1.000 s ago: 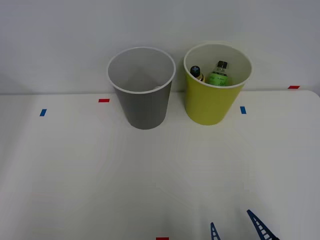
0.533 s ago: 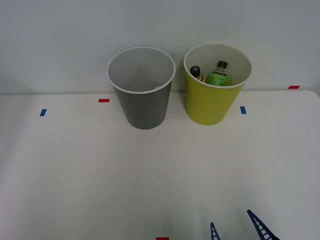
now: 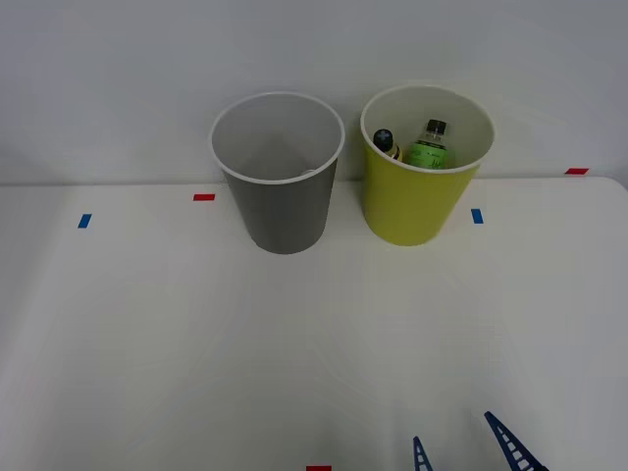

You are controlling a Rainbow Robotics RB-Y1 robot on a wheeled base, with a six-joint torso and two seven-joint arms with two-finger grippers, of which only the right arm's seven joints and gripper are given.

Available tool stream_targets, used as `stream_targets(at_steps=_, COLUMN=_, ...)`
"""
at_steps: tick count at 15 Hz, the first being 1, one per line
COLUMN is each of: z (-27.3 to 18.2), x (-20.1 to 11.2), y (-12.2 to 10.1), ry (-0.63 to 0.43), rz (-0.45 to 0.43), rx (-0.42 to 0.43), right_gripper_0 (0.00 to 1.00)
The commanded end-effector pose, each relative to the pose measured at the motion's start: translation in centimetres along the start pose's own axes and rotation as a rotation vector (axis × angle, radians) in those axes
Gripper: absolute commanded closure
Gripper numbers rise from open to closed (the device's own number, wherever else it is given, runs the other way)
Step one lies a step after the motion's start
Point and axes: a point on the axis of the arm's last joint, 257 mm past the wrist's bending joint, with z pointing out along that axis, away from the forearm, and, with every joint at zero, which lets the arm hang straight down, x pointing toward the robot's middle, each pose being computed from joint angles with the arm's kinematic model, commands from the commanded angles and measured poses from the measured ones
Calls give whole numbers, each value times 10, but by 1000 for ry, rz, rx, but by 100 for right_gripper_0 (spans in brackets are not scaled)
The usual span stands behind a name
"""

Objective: Put cans in the gray bin, plastic bottles in the light green bin

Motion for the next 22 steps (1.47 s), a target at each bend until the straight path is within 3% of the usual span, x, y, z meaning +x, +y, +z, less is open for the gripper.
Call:
stream_targets(at_steps=1, z=0, x=0, y=0, ry=0, rz=0, rx=0, right_gripper_0=7)
stream_targets(at_steps=22, z=0, x=0, y=0, ry=0, rz=0, rx=0, right_gripper_0=7)
